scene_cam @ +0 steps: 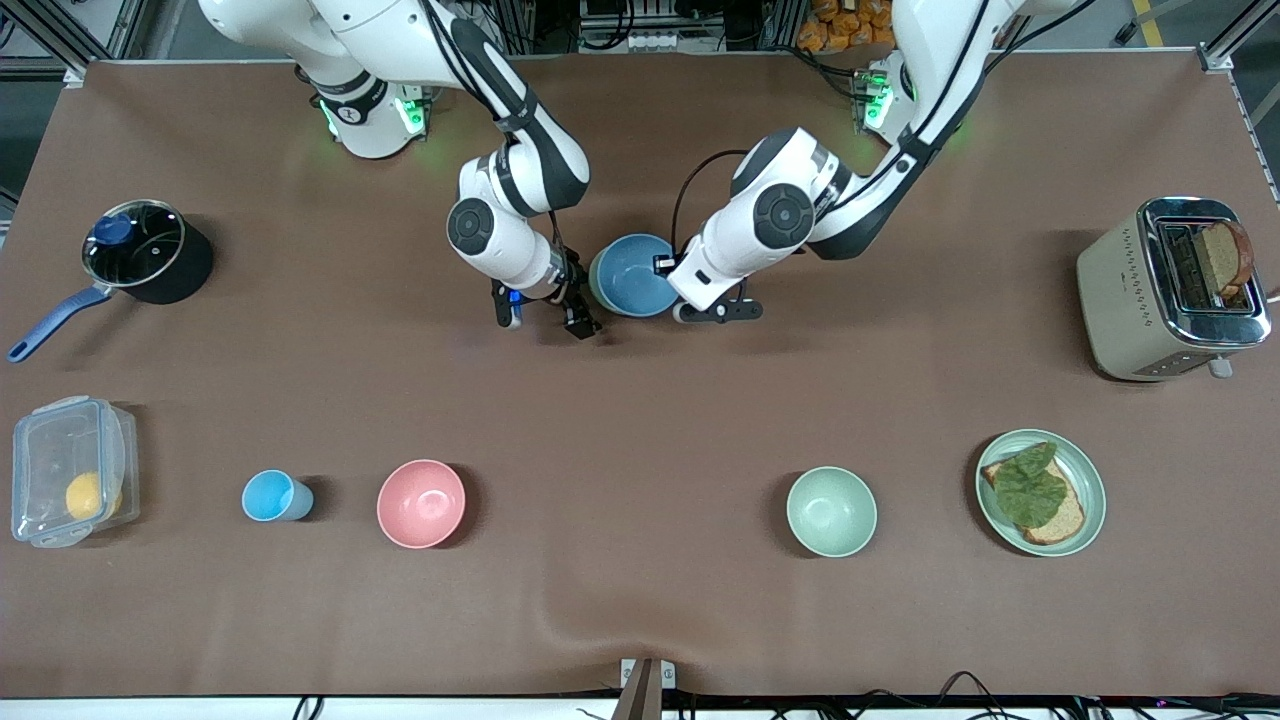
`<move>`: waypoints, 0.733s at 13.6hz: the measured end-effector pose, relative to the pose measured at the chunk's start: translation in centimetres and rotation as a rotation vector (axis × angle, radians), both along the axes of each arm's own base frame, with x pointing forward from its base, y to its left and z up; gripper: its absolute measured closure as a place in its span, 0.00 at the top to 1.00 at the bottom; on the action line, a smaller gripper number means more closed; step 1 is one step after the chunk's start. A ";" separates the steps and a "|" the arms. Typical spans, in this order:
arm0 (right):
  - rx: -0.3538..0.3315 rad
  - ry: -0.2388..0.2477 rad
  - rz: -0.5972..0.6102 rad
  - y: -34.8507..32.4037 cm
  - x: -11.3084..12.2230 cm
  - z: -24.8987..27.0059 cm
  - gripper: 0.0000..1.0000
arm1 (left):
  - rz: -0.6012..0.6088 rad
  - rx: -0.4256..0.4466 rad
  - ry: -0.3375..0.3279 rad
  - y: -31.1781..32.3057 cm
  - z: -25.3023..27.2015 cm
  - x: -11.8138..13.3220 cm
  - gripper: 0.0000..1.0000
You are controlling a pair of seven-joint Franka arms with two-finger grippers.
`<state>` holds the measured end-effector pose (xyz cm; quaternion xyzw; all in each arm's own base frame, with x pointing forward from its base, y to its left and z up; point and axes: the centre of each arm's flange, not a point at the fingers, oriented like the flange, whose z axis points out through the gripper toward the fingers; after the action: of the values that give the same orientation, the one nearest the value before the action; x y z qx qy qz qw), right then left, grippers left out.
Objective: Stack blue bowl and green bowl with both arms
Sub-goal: 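Lower the blue bowl into the green bowl with the left gripper, then open the left gripper on the blue bowl while the right gripper releases the green bowl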
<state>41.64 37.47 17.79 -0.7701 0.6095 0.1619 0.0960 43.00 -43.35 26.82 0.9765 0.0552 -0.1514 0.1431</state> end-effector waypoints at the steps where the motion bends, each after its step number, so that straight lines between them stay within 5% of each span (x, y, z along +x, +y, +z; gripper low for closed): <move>1: 0.008 0.017 0.026 -0.5 0.2 0.1 1.00 | 0.003 0.008 0.003 -0.4 -0.6 0.1 0.06; 10: 0.045 0.051 0.050 -2.2 1.4 1.0 1.00 | -0.019 0.057 0.039 -2.9 -4.2 -1.5 0.06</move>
<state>43.01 35.26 18.81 -0.7785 0.5885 0.1973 0.0937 41.54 -46.23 22.63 0.9776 0.0527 -0.1699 0.1127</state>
